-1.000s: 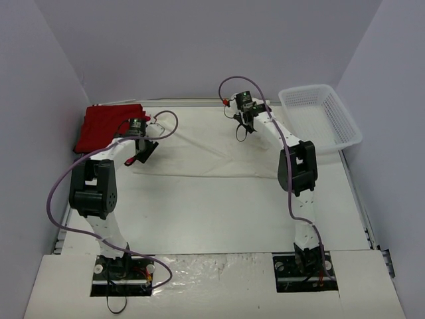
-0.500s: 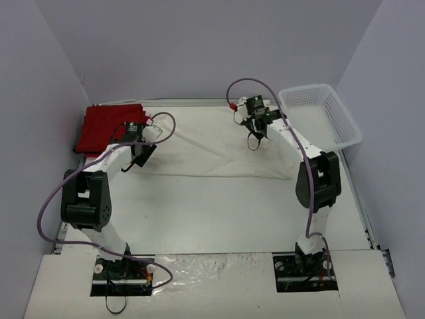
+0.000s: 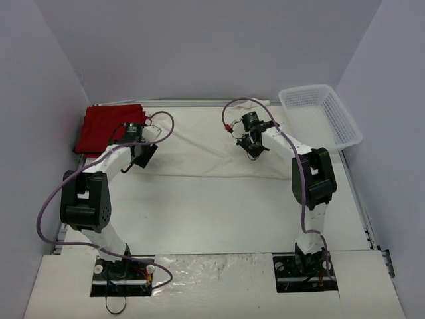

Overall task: Fold and stack the t-shirts
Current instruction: Fold the flattened tshirt in 1/3 of the way

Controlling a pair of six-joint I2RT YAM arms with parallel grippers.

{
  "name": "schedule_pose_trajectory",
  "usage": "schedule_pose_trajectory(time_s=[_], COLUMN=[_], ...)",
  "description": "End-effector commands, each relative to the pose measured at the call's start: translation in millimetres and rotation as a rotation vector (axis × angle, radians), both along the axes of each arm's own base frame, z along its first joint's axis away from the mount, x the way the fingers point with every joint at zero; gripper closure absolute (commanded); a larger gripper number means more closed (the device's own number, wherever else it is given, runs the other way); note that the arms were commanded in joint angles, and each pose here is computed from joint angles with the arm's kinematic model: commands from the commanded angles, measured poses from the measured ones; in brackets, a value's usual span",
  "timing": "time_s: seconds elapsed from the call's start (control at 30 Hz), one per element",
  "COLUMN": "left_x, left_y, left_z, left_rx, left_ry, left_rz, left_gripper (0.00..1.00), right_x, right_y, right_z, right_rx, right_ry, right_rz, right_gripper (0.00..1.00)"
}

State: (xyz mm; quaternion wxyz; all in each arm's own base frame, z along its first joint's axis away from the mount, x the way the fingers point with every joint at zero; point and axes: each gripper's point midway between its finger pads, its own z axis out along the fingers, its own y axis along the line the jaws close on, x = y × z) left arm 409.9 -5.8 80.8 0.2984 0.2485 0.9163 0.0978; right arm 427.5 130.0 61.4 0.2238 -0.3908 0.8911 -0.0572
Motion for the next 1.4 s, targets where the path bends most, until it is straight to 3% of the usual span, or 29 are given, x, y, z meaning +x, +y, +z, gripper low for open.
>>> schedule_pose_trajectory(time_s=[0.0, 0.47, 1.1, 1.2, 1.37], left_x=[0.2, -3.0, -5.8, -3.9, -2.2], left_y=[-2.8, -0.8, 1.3, 0.8, -0.4], left_z=[7.3, 0.2, -12.9, -10.3, 7.0], left_rx=[-0.011, 0.0, 0.009, 0.009, -0.001], left_ry=[-0.017, -0.011, 0.011, -0.002, -0.035], left_rz=[0.003, 0.001, -0.002, -0.003, -0.002], left_gripper=[0.45, 0.43, 0.39, 0.39, 0.39], right_x=[2.9, 65.6, 98.0, 99.6, 107.8], right_y=[6.8, -13.0, -42.1, -42.8, -44.8], right_z=[-11.9, -23.5, -52.0, -47.0, 3.3], right_rx=[-0.002, -0.038, -0.053, -0.058, -0.038], right_ry=[0.041, -0.018, -0.017, -0.031, -0.135], right_rz=[0.018, -0.063, -0.139, -0.146, -0.167], right_gripper=[1.0, 1.0, 1.0, 1.0, 1.0])
